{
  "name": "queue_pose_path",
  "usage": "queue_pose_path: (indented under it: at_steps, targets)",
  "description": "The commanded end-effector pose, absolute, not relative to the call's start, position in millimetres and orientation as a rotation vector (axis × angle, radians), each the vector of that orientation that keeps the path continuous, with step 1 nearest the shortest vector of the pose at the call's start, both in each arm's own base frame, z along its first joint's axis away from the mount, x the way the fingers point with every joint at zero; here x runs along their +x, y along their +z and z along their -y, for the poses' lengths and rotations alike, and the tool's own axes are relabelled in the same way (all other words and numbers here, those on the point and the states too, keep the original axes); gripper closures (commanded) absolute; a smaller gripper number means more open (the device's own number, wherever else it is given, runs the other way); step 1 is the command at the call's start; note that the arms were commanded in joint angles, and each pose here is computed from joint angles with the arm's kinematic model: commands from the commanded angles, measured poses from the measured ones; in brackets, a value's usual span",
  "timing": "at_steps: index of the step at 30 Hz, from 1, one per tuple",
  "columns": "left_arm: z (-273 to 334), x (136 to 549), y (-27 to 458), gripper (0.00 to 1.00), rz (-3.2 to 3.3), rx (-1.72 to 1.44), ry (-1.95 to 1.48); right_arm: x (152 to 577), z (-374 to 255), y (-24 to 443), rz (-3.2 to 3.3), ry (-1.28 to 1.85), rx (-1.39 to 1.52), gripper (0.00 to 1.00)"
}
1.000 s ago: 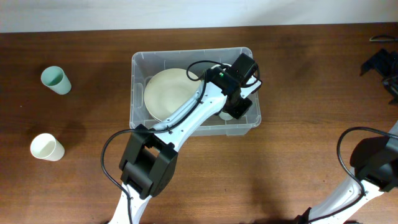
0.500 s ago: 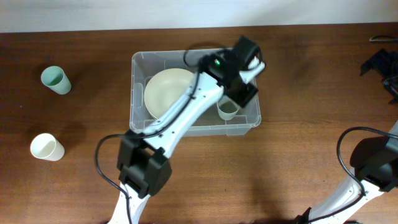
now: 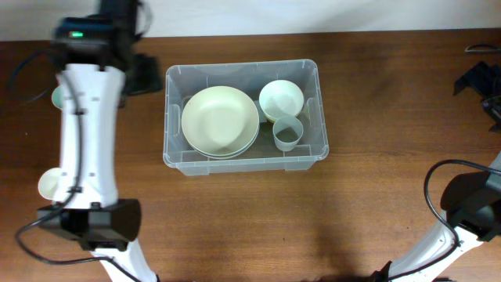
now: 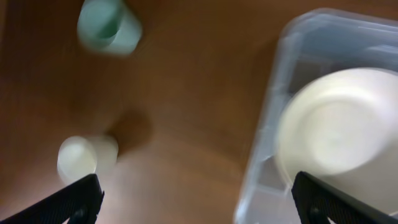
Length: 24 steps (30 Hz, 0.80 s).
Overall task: Pack container
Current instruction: 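Withdraw the left gripper back to the left side, then grasp the cream cup on the table with the left gripper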
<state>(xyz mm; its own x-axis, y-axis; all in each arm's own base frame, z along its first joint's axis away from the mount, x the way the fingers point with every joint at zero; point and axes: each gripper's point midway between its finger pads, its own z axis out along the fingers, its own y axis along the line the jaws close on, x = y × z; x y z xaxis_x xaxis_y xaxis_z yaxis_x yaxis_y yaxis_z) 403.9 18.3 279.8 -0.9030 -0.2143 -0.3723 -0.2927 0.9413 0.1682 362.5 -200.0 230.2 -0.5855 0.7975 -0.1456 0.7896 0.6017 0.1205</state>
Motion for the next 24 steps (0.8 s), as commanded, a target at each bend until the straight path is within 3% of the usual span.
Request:
queue_pose_path:
  at_steps: [1, 14, 24]
  targets:
    - [-41, 391, 269, 0.01, -2.767, -0.666, 0.157, 362, 198, 232, -2.648, 0.066, 1.31, 0.01]
    - [-100, 341, 189, 0.01, -2.959, -1.094, 0.208, 362, 198, 232, -2.648, 0.066, 1.31, 0.01]
    - [-151, 320, 171, 0.01, -2.881, -1.368, 0.222, 362, 198, 232, -2.648, 0.066, 1.31, 0.01]
